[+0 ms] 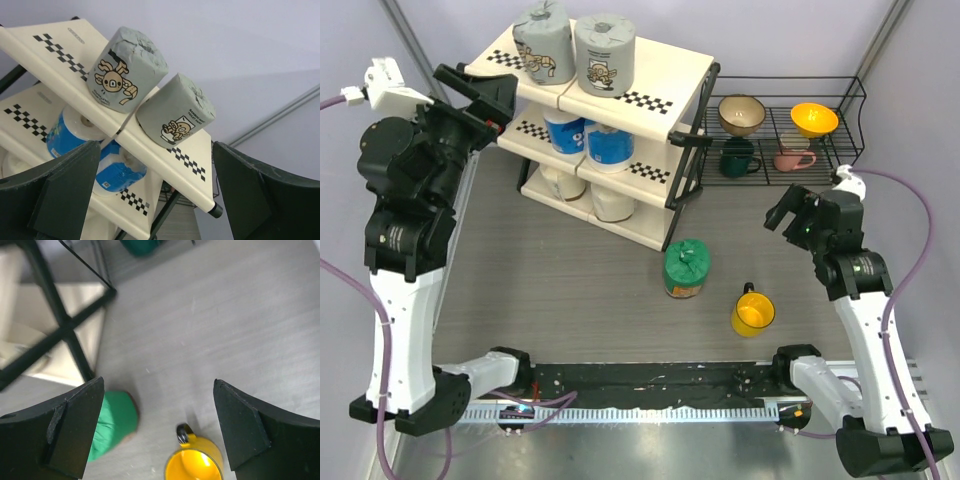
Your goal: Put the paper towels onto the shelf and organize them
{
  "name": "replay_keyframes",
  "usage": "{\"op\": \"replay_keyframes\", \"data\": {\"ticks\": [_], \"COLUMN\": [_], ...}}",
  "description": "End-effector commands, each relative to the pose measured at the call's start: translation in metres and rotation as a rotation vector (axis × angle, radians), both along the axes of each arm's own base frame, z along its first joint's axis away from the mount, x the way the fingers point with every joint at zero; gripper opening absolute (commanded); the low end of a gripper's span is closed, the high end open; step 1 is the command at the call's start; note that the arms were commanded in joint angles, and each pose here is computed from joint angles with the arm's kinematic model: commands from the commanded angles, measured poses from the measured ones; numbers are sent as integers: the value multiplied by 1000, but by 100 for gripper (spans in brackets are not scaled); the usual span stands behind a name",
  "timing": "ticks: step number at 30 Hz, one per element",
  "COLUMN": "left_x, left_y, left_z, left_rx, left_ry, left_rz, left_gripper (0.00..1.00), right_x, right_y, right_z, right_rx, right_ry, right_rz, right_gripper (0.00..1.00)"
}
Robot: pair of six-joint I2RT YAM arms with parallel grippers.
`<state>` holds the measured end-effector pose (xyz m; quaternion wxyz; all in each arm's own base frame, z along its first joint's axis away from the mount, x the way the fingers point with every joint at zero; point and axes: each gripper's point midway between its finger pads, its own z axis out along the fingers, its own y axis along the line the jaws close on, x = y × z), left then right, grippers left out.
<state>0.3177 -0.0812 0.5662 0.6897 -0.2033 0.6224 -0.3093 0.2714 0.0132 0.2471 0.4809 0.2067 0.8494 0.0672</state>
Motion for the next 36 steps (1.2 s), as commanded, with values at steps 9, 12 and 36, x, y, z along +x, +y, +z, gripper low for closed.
{"op": "replay_keyframes", "data": {"ticks": [9, 12, 36], "left_x": [87, 110, 173], "left_y": [32, 40, 99], "left_z": [-32, -43, -57], "left_rx": [149, 156, 119], "left_ry": [127, 164, 169], "left_rz": [218, 267, 476], "left_gripper": [100, 100, 100], "right_x": [-10, -17, -11], "right_y": [0, -4, -8], "right_z": [118, 123, 110], "right_rx": [3, -32, -60], "right_ry": [-325, -349, -309], "right_rz": [22, 18, 9], "right_gripper": [96, 96, 96]}}
